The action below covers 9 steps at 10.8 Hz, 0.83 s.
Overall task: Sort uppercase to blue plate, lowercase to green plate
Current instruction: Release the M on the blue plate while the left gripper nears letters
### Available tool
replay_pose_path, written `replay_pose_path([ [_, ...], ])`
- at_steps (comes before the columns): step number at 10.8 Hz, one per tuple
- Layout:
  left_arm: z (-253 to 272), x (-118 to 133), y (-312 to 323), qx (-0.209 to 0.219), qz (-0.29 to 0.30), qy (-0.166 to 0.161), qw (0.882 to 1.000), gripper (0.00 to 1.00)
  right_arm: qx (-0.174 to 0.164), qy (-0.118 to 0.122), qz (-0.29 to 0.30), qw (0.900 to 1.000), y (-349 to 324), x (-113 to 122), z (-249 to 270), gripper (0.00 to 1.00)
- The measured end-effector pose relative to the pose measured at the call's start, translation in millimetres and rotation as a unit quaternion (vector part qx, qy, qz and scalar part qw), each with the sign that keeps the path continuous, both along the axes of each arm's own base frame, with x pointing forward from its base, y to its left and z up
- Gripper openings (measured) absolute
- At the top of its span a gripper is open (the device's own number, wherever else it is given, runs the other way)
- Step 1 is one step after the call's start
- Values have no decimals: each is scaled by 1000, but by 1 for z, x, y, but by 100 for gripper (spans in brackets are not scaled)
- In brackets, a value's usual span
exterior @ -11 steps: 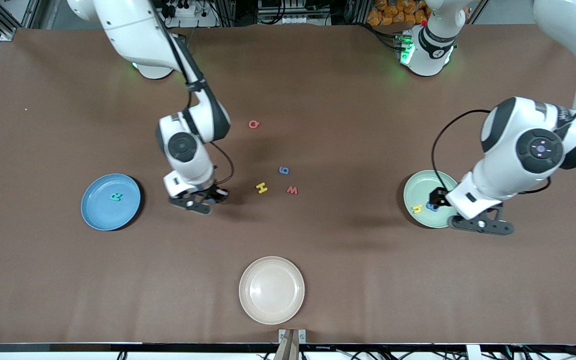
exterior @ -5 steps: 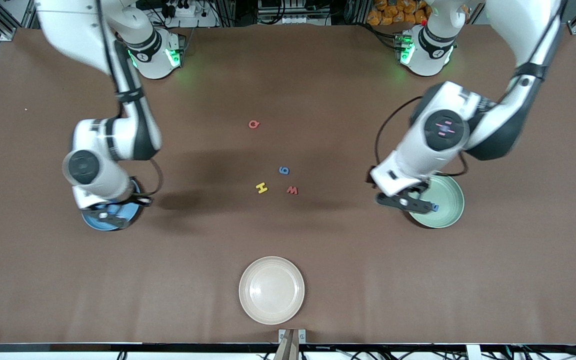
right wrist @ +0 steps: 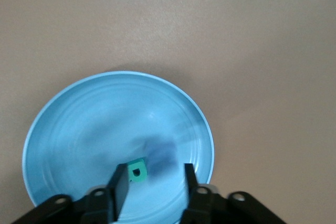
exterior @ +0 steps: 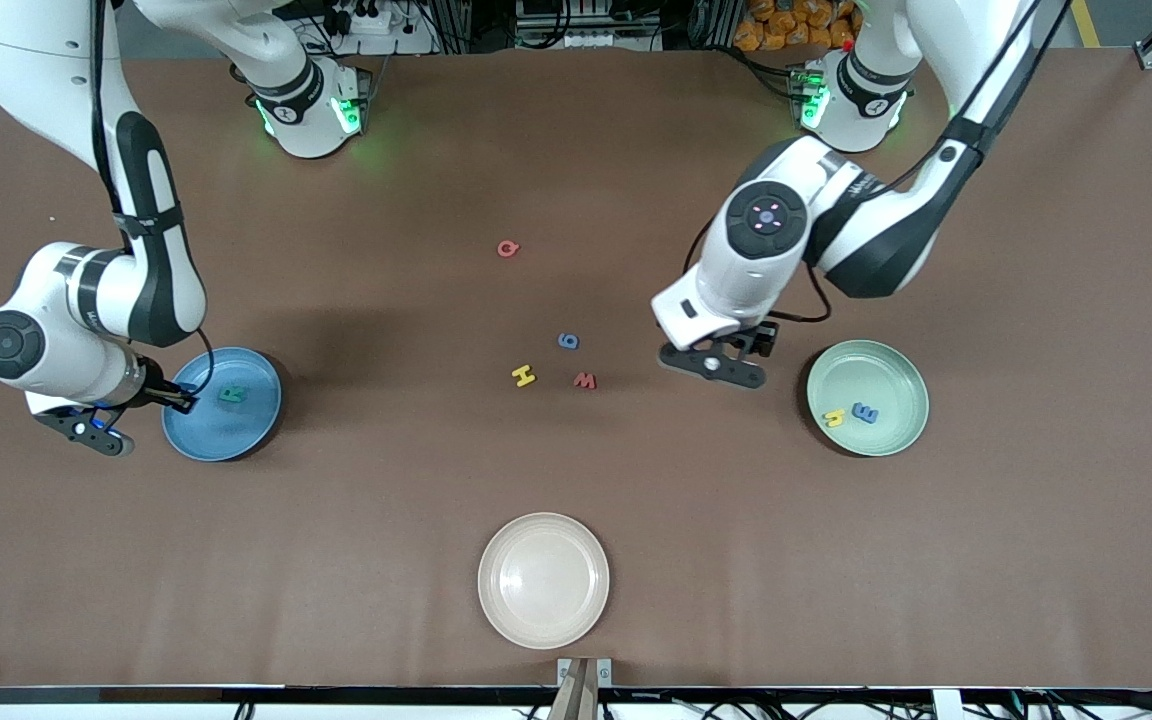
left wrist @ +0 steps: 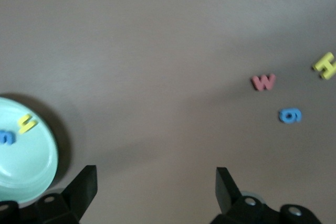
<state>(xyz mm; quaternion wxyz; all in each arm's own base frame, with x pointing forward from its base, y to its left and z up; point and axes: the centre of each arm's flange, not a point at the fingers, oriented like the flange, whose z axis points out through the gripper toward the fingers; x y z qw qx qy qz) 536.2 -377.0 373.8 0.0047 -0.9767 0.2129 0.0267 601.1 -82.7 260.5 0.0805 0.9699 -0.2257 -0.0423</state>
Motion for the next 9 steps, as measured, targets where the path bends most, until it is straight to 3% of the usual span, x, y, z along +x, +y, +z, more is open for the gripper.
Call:
replay_pose_path([
  [2,-13,-3,-11,-10,-91,2,996,100,0,0,3,1000,3,2,0,86],
  [4,-18,-3,-15,-15,-137,-4,990,100,-1,2,3,1000,4,1,-4,100],
  [6,-16,-10,-28,-4,-169,-21,985,100,-1,2,3,1000,4,2,-4,100],
  [9,-11,-51,-82,-14,-227,-40,973,100,-1,1,-4,1000,-4,1,-4,100],
])
